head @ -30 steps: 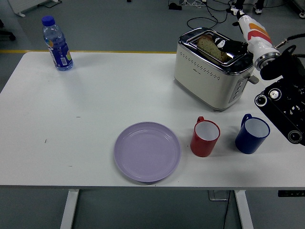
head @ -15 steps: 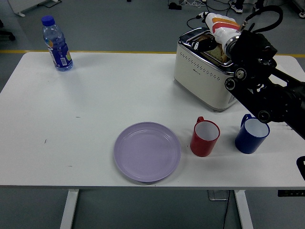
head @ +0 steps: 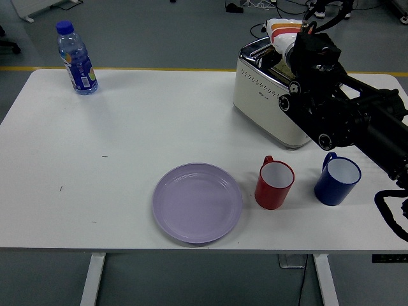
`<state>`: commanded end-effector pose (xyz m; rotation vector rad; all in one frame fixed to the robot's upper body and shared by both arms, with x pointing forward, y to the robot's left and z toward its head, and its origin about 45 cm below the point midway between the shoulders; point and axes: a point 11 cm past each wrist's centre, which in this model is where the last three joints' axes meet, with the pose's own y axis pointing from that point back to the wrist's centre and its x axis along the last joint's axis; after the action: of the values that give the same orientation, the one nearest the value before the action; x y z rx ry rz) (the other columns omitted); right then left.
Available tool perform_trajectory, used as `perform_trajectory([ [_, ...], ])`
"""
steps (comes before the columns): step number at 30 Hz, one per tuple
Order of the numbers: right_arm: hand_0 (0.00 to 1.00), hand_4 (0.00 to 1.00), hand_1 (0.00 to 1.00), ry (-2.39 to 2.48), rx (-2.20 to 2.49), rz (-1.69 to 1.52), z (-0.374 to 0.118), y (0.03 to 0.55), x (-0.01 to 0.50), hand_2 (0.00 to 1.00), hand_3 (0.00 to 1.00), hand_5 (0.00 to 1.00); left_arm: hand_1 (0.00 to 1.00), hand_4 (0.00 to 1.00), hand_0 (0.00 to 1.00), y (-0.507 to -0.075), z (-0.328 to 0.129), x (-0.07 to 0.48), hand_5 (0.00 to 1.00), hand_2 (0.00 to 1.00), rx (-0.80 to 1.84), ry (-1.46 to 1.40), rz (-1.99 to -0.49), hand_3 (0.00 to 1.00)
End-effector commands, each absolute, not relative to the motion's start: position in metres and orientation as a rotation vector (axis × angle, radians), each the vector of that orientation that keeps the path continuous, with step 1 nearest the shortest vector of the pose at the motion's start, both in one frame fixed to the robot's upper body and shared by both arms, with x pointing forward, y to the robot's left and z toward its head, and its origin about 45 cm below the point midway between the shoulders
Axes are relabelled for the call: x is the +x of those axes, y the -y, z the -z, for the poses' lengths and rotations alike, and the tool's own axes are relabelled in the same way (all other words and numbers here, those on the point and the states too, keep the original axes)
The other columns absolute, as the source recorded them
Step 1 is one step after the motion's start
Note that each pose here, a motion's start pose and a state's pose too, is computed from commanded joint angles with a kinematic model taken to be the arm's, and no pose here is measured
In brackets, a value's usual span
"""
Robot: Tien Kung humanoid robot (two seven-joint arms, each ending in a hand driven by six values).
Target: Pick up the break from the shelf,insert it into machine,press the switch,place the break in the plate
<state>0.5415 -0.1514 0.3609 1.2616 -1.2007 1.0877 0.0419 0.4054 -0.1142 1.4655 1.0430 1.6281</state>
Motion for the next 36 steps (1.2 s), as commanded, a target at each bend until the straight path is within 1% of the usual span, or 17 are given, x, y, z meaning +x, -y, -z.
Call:
perform_trajectory([
  [4, 0.659, 0.742, 0.616, 1.204, 1.212, -1.044, -0.358, 0.169, 0.547, 0.649, 0.786, 0.321, 0.524, 0.291, 0.638, -0.407, 0.114, 0.044, 0.874, 0.492, 1.464, -1.036, -1.637, 0.512],
  [5, 0.608, 0.74, 0.571, 1.203, 1.206, -1.038, -0.357, 0.171, 0.547, 0.597, 0.767, 0.316, 0.519, 0.293, 0.638, -0.407, 0.113, 0.044, 0.871, 0.486, 1.464, -1.035, -1.639, 0.503],
  [10, 0.608, 0.74, 0.571, 1.203, 1.181, -0.992, -0.352, 0.184, 0.55, 0.597, 0.767, 0.316, 0.519, 0.293, 0.638, -0.407, 0.113, 0.046, 0.871, 0.486, 1.463, -1.029, -1.644, 0.503],
  [11, 0.593, 0.737, 0.561, 1.203, 1.188, -0.984, -0.351, 0.184, 0.55, 0.587, 0.753, 0.314, 0.519, 0.294, 0.637, -0.407, 0.113, 0.046, 0.872, 0.485, 1.463, -1.029, -1.644, 0.502],
  [16, 0.593, 0.737, 0.561, 1.201, 1.241, -0.977, -0.347, 0.175, 0.547, 0.587, 0.753, 0.314, 0.519, 0.294, 0.637, -0.407, 0.113, 0.047, 0.872, 0.485, 1.465, -1.026, -1.64, 0.502],
  [17, 0.543, 0.731, 0.531, 1.197, 1.254, -0.98, -0.346, 0.171, 0.546, 0.566, 0.732, 0.307, 0.518, 0.296, 0.635, -0.407, 0.113, 0.047, 0.873, 0.484, 1.465, -1.026, -1.64, 0.499],
  [22, 0.543, 0.731, 0.531, 1.195, 1.277, -0.98, -0.345, 0.168, 0.545, 0.566, 0.732, 0.307, 0.518, 0.296, 0.635, -0.408, 0.113, 0.047, 0.873, 0.484, 1.467, -1.025, -1.641, 0.499],
  [23, 0.37, 0.689, 0.415, 1.197, 1.279, -0.98, -0.344, 0.168, 0.545, 0.457, 0.623, 0.264, 0.517, 0.295, 0.634, -0.408, 0.113, 0.047, 0.871, 0.479, 1.467, -1.025, -1.641, 0.495],
  [28, 0.37, 0.689, 0.415, 1.218, 1.269, -0.993, -0.343, 0.17, 0.545, 0.457, 0.623, 0.264, 0.517, 0.295, 0.634, -0.408, 0.112, 0.047, 0.871, 0.479, 1.47, -1.023, -1.643, 0.495],
  [29, 0.284, 0.578, 0.338, 1.218, 1.266, -0.995, -0.342, 0.17, 0.545, 0.418, 0.537, 0.149, 0.512, 0.293, 0.635, -0.408, 0.112, 0.047, 0.865, 0.477, 1.471, -1.023, -1.643, 0.49],
  [34, 0.284, 0.578, 0.338, 1.252, 1.244, -1.019, -0.343, 0.174, 0.546, 0.418, 0.537, 0.149, 0.512, 0.293, 0.635, -0.409, 0.112, 0.046, 0.865, 0.477, 1.473, -1.023, -1.642, 0.49],
  [35, 0.214, 0.489, 0.318, 1.256, 1.243, -1.022, -0.343, 0.174, 0.546, 0.399, 0.515, 0.064, 0.512, 0.295, 0.634, -0.408, 0.112, 0.046, 0.864, 0.475, 1.474, -1.023, -1.642, 0.488],
  [36, 0.214, 0.489, 0.318, 1.264, 1.243, -1.032, -0.343, 0.173, 0.546, 0.399, 0.515, 0.064, 0.512, 0.295, 0.634, -0.408, 0.113, 0.045, 0.864, 0.475, 1.475, -1.024, -1.641, 0.488],
])
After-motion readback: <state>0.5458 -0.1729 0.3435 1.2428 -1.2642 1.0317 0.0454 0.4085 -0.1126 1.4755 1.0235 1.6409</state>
